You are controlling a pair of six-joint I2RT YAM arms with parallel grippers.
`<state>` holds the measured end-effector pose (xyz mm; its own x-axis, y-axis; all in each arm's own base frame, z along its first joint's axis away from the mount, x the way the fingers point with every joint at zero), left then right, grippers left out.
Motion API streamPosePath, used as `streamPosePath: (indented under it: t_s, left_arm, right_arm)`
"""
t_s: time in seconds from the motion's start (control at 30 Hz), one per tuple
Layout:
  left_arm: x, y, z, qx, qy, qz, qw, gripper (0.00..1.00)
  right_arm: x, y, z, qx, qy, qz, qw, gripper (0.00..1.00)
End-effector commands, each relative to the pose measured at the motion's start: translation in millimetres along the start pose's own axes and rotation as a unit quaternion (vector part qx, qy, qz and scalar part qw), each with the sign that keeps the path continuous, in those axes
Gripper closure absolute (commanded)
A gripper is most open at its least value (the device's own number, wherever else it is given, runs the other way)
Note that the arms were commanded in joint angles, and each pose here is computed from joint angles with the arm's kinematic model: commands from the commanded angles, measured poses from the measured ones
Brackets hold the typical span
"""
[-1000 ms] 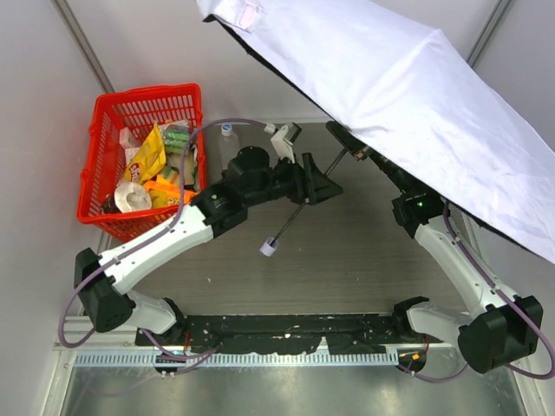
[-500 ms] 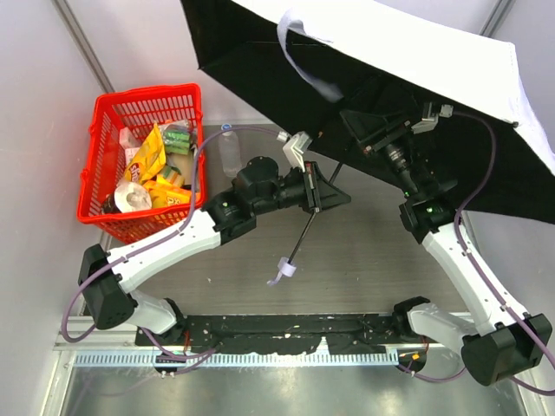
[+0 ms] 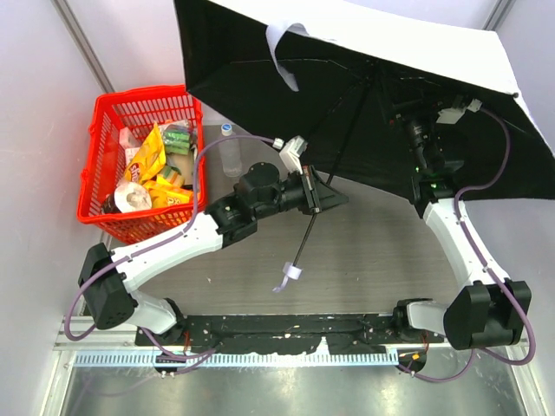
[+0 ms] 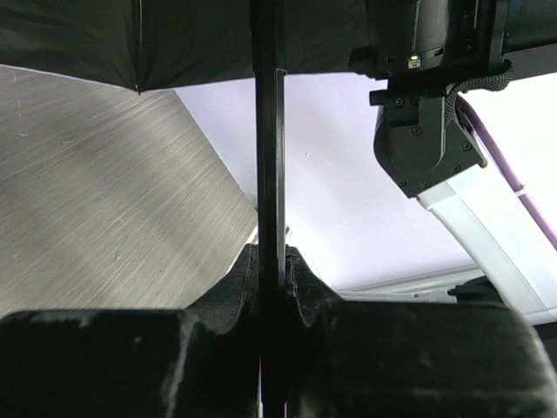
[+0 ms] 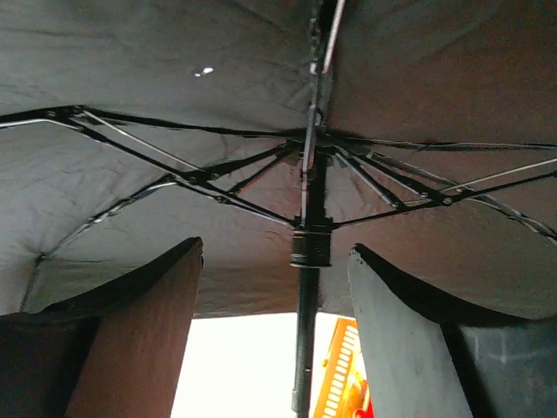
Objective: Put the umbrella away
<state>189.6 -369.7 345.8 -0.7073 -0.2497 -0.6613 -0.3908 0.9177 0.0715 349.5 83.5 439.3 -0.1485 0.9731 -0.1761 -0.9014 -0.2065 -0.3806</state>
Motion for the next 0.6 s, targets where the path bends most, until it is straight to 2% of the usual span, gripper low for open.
streamPosePath:
  t_s: [0.0, 0.13, 0.2, 0.3, 0.4, 0.5, 0.57]
  left_arm:
    - [-29.1, 8.7, -43.2, 0.090, -0.027, -0.066, 0.993, 1.00]
    - [-29.3, 5.8, -43.3, 0.087, -0.031, -0.065, 0.994, 1.00]
    - [-28.0, 4.0, -46.8, 0.089, -0.037, -0.061, 0.994, 1.00]
    - [-23.8, -1.4, -49.1, 0.076, -0.052, -0.051, 0.994, 1.00]
    - [-18.7, -4.5, -56.9, 0.066, -0.074, -0.048, 0.994, 1.00]
    - [-15.2, -6.4, -57.9, 0.078, -0.059, -0.045, 0.994, 1.00]
    - [-14.0, -6.0, -57.7, 0.076, -0.057, -0.042, 0.995, 1.00]
  right_arm:
    - [-7.3, -8.5, 47.2, -0.079, -0.007, 0.006, 0.997, 0.30]
    - [-4.7, -6.7, 37.4, -0.058, -0.002, 0.013, 0.998, 0.31]
    - [-2.5, -5.3, 30.7, -0.035, 0.003, 0.016, 0.999, 0.35]
    - [7.1, -5.0, 21.5, 0.001, 0.021, 0.029, 0.999, 0.35]
    - [12.4, -4.3, 21.0, 0.001, 0.026, 0.029, 0.999, 0.35]
    - [11.4, -7.7, 24.5, -0.010, 0.029, 0.023, 0.999, 0.35]
    - [4.5, -8.1, 26.9, -0.010, 0.036, -0.005, 0.999, 0.36]
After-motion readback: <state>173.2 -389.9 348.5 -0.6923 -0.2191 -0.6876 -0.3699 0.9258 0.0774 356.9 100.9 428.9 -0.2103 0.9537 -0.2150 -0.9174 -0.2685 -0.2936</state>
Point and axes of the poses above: each gripper's point midway between its finger pads, its own y axis back along the fingers, its own z axis along the line the jaws close on, x = y × z, the point moved 6 cm from there along y, back along the fingers, and after that the axes turned 4 degrees about -y, right-handed, at the moved point
